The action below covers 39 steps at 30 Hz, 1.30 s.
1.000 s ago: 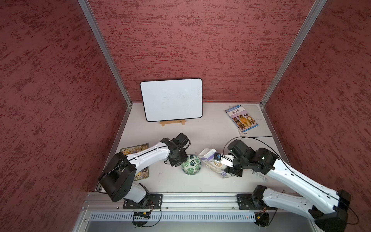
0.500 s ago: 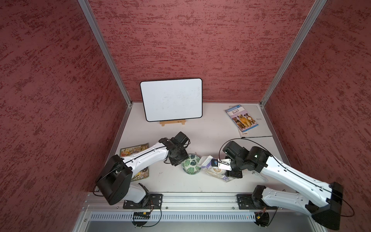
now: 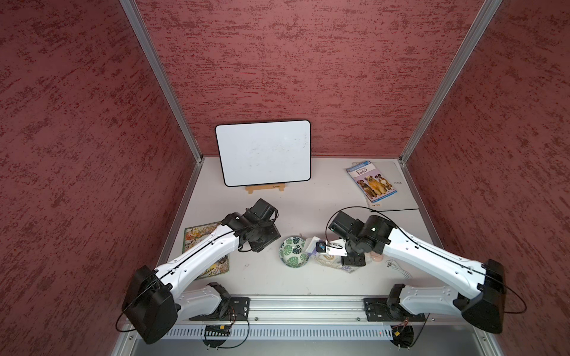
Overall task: Pour the oats into the breakfast bowl
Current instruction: Pour the oats into the bowl.
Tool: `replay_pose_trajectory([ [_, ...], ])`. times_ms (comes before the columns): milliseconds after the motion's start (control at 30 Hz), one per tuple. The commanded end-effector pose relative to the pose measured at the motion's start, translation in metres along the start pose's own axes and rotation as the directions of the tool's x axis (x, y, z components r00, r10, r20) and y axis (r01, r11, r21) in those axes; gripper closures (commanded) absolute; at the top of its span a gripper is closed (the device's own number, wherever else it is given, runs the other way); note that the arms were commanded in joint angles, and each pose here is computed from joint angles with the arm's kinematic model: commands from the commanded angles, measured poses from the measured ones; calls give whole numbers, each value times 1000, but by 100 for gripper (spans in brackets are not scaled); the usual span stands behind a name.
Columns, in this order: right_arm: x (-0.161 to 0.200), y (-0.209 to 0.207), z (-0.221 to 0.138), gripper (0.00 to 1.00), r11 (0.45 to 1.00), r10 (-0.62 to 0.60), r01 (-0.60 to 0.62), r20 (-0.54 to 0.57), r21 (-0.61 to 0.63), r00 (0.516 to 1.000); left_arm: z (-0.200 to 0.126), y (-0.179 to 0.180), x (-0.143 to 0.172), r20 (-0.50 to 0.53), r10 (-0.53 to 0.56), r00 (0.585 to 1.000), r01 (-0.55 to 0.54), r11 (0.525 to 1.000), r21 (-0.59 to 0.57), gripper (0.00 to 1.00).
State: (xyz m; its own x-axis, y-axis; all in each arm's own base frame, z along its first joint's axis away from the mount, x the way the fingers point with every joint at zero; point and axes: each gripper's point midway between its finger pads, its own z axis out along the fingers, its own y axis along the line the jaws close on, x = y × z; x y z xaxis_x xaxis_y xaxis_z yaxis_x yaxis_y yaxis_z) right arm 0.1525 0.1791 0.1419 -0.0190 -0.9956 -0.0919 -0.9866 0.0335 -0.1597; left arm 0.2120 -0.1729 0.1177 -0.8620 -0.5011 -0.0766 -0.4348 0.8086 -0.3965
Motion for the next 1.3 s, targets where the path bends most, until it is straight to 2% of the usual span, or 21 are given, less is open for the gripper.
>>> replay_pose_trajectory([
  [0, -10, -25, -25, 71, 993, 9, -11, 18, 121, 1000, 3, 11, -2, -4, 25, 1000, -25, 1000, -17, 41],
  [500, 3, -23, -43, 71, 985, -85, 103, -133, 139, 987, 12, 18, -15, -47, 63, 997, -64, 998, -13, 41],
  [1000, -15, -42, -44, 72, 961, -113, 165, -231, 220, 966, 13, 19, -19, -50, 71, 996, -71, 997, 12, 41],
  [1267, -29, -47, -49, 72, 930, -145, 228, -283, 287, 948, 14, 20, -20, -55, 74, 996, -73, 997, 26, 41],
])
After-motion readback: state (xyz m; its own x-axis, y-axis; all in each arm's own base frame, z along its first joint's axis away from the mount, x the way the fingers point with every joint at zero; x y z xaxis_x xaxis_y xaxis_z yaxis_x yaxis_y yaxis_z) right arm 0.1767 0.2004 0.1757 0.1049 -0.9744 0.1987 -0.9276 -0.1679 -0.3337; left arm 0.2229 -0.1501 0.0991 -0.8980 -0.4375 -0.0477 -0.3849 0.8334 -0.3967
